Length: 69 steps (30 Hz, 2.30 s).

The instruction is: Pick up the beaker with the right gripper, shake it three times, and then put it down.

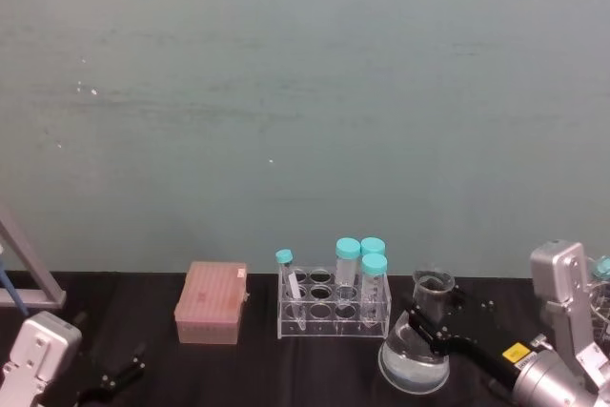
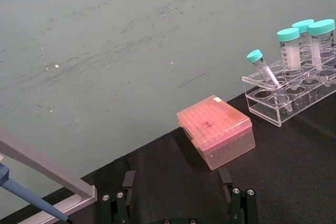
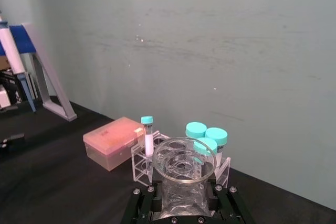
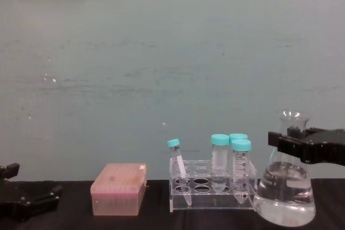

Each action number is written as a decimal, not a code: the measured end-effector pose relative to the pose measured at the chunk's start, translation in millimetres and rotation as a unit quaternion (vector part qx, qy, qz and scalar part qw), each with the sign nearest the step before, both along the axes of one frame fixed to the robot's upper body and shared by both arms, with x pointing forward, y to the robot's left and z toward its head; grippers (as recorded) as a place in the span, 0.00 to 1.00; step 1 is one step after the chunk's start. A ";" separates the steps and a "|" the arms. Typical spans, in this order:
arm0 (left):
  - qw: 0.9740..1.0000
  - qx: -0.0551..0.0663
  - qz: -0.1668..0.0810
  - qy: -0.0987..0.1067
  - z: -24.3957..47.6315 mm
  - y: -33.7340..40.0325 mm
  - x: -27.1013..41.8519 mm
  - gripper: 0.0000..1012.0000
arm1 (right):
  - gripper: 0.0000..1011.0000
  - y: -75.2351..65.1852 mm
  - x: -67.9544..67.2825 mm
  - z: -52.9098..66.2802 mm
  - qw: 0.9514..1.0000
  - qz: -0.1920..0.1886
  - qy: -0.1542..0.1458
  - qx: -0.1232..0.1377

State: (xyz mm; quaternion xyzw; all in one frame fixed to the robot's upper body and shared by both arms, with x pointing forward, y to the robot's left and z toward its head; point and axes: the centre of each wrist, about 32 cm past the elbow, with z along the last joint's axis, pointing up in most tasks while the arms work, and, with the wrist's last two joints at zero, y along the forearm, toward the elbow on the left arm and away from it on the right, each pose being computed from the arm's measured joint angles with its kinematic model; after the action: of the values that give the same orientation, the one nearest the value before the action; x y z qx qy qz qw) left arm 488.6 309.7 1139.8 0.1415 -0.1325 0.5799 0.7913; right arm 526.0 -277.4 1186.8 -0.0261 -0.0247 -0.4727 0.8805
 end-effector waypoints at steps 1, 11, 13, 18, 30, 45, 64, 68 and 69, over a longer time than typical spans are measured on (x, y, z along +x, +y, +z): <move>1.000 0.000 0.000 0.000 0.0 0.0 0.0 0.99 | 0.45 -0.3 0.5 1.0 1.000 -0.002 0.000 0.003; 1.000 0.000 0.000 0.000 0.0 0.0 0.0 0.99 | 0.45 4.0 -1.3 -13.6 0.972 -0.023 0.061 0.227; 1.000 0.000 0.000 0.000 0.0 0.0 0.0 0.99 | 0.45 7.0 -2.8 -18.0 0.949 -0.026 0.081 0.302; 1.000 0.000 0.000 0.000 0.0 0.0 0.0 0.99 | 0.45 14.4 -5.8 -24.1 0.909 -0.029 0.110 0.400; 1.000 0.000 0.000 0.000 0.0 0.0 0.0 0.99 | 0.45 19.2 -9.3 -26.6 0.876 -0.041 0.152 0.457; 1.000 0.000 0.000 0.000 0.0 0.0 0.0 0.99 | 0.45 -30.7 -3.0 11.9 0.998 -0.053 0.034 0.003; 1.000 0.000 0.000 0.000 0.0 0.0 0.0 0.99 | 0.45 -35.1 -7.8 43.0 0.903 -0.031 -0.150 -0.401; 1.000 0.000 0.000 0.000 0.0 0.0 0.0 0.99 | 0.45 -33.2 -8.2 41.0 0.918 -0.032 -0.149 -0.367; 1.000 0.000 0.000 0.000 0.0 0.0 0.0 0.99 | 0.45 -32.8 -8.2 39.9 0.924 -0.033 -0.146 -0.353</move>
State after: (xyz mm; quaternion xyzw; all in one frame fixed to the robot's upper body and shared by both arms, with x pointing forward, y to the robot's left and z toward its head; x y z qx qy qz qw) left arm 488.6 309.6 1139.8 0.1415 -0.1325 0.5799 0.7913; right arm 517.8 -310.2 1226.7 -0.2670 -0.3173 -0.4603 0.7850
